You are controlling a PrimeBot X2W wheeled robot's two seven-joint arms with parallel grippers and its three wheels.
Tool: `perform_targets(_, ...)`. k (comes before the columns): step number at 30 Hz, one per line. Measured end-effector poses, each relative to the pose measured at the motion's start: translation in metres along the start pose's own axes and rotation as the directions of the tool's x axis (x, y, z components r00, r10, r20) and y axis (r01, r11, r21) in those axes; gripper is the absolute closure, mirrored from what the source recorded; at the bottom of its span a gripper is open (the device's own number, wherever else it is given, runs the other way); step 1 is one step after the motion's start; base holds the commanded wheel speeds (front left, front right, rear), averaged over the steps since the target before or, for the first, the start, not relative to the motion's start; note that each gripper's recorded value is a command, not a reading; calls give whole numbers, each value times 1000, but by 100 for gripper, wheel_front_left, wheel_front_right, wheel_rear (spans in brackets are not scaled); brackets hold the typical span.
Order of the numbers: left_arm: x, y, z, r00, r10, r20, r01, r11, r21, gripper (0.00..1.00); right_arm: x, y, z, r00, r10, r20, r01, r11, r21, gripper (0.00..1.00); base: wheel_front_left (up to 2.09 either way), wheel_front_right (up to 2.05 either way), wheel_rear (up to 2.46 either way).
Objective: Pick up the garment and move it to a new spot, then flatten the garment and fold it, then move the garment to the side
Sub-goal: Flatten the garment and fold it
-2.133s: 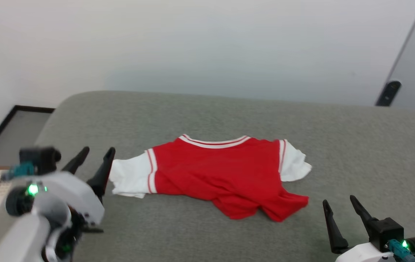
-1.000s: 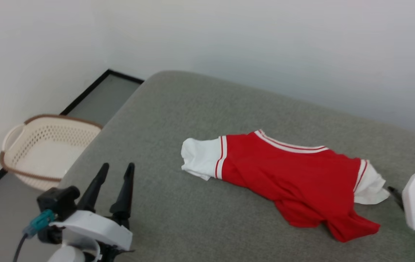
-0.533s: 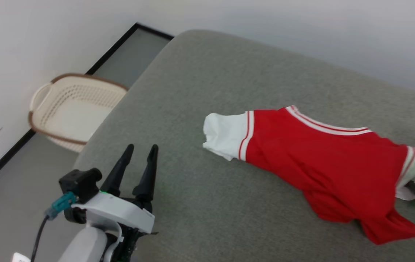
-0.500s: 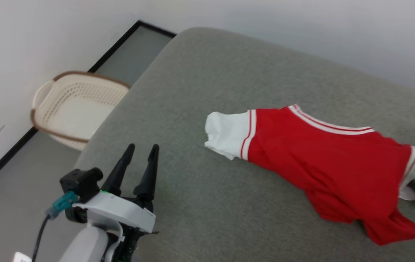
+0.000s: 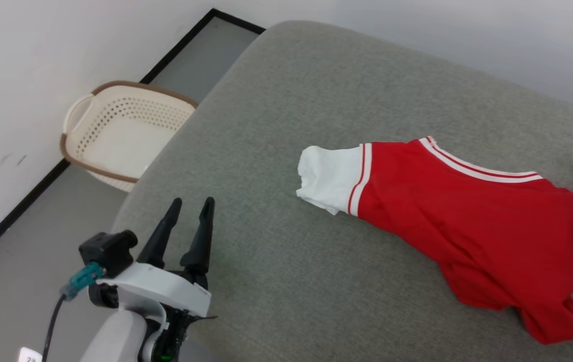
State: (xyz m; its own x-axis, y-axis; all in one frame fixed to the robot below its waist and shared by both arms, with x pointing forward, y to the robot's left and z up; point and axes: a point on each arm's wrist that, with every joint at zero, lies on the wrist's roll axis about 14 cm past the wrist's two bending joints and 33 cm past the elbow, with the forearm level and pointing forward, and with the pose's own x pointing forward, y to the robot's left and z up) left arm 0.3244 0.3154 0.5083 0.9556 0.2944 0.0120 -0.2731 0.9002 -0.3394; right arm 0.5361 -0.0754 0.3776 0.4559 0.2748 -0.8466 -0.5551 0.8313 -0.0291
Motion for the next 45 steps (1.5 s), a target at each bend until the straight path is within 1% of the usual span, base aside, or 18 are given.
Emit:
perform_targets(5, 4, -4, 1, 1000, -23, 6, 23, 1000, -1, 0, -15, -14, 2, 999, -33, 38, 32, 999, 18, 100, 0, 0, 0)
perform_targets(12, 11, -17, 0, 998, -70, 4, 70, 998, -7, 0, -45, -59, -13, 990, -133, 45, 129, 989, 75, 100, 0, 0, 0)
perform_targets(17, 18, -32, -4, 993, -115, -9, 115, 993, -18, 0, -69, -90, -22, 978, -200, 55, 194, 975, 110, 100, 0, 0, 0)
perform_targets(26, 27, -49, -12, 986, -165, -36, 164, 986, -22, 0, -100, -141, -49, 954, -300, 24, 292, 940, 177, 100, 0, 0, 0)
perform_targets(31, 33, -54, -17, 983, -175, -53, 174, 985, -19, 0, -94, -151, -67, 952, -305, -12, 299, 924, 237, 100, 0, 0, 0)
perform_targets(35, 38, -59, -23, 980, -185, -71, 184, 983, -21, 0, -74, -142, -91, 960, -269, -73, 279, 918, 283, 100, 0, 0, 0)
perform_targets(41, 41, -58, -29, 978, -185, -97, 185, 983, -12, 0, -59, -139, -94, 961, -258, -94, 275, 909, 312, 100, 0, 0, 0)
perform_targets(42, 41, -57, -29, 978, -183, -97, 183, 983, -11, 0, -59, -139, -92, 961, -263, -88, 278, 911, 305, 78, 0, 0, 0)
perform_targets(43, 41, -56, -29, 979, -181, -98, 181, 983, -9, 0, -59, -139, -89, 960, -268, -80, 280, 913, 298, 49, 0, 0, 0)
perform_targets(44, 40, -55, -28, 979, -180, -99, 180, 984, -8, 0, -59, -139, -88, 959, -273, -78, 284, 915, 286, 16, 0, 0, 0)
perform_targets(45, 40, -55, -28, 979, -180, -99, 180, 984, -6, 0, -61, -138, -86, 958, -276, -74, 286, 915, 283, 0, 0, 0, 0)
